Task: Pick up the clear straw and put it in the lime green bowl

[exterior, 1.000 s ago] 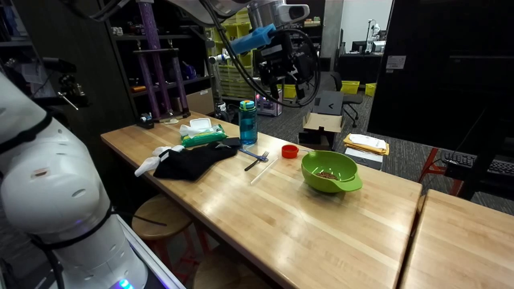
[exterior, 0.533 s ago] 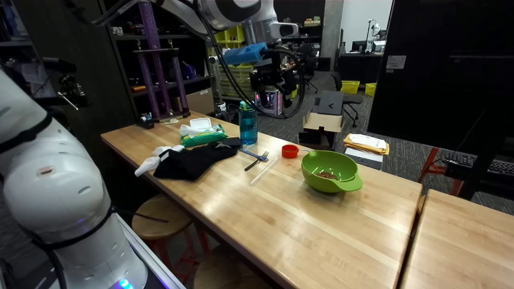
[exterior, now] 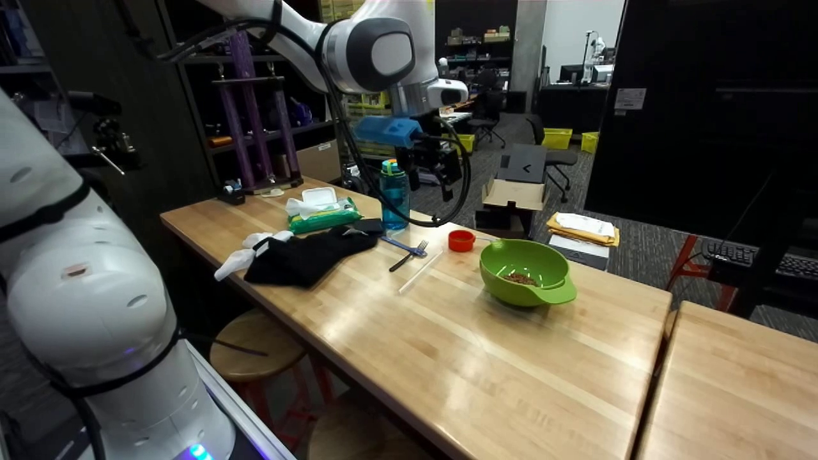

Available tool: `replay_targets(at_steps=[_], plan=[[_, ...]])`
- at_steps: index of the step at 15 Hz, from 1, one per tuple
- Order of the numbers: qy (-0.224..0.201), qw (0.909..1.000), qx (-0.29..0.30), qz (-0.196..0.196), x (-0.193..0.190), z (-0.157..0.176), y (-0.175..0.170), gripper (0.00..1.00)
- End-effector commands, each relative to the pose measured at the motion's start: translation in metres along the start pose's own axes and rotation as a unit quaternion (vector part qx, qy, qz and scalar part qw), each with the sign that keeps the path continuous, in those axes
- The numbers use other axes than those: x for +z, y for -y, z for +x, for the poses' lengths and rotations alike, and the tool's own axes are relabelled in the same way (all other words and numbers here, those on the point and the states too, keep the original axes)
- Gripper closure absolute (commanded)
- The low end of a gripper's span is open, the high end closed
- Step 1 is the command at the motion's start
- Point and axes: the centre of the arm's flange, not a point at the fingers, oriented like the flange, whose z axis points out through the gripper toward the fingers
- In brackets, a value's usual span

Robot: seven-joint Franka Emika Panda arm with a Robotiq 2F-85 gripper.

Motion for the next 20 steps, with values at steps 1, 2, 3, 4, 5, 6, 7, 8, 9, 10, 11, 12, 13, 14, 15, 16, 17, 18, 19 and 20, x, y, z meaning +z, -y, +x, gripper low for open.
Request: replay_targets(at_steps=[1,2,3,4,5,6,7,8,9,10,11,12,13,14,15,16,17,18,19,20], plan=[[-0.005,0.9998,-0.006,0.02,0.027,-0.003,0.013,0.0],[-0.003,0.9997,-0.006,0.024,0.034,-0.004,0.016,0.0],[0.0,0.9997,-0.007,0.025,0.041,-0.004,0.019,0.0],[0.003,0.9996,-0.008,0.028,0.05,-0.005,0.02,0.0],[0.006,0.9995,-0.009,0.03,0.056,-0.006,0.022,0.0],[0.009,0.9994,-0.011,0.032,0.064,-0.007,0.024,0.0],[0.012,0.9992,-0.014,0.035,0.071,-0.007,0.025,0.0],[0.017,0.999,-0.016,0.038,0.079,-0.008,0.025,0.0],[0.023,0.9987,-0.017,0.042,0.087,-0.005,0.028,0.0],[0.029,0.9984,-0.02,0.045,0.094,-0.005,0.03,0.0],[0.036,0.9979,-0.023,0.048,0.102,-0.005,0.033,0.0],[0.042,0.9975,-0.028,0.049,0.109,-0.005,0.035,0.0],[0.048,0.997,-0.033,0.051,0.116,-0.005,0.038,0.0],[0.052,0.9968,-0.036,0.049,0.123,-0.004,0.041,0.0],[0.057,0.9965,-0.039,0.048,0.129,-0.004,0.043,0.0],[0.06,0.9963,-0.042,0.046,0.136,-0.004,0.046,0.0],[0.063,0.9962,-0.043,0.043,0.142,-0.003,0.048,0.0],[0.066,0.9961,-0.045,0.038,0.148,-0.003,0.05,0.0],[0.069,0.996,-0.045,0.034,0.154,-0.003,0.051,0.0],[0.073,0.9958,-0.046,0.032,0.16,-0.003,0.051,0.0]])
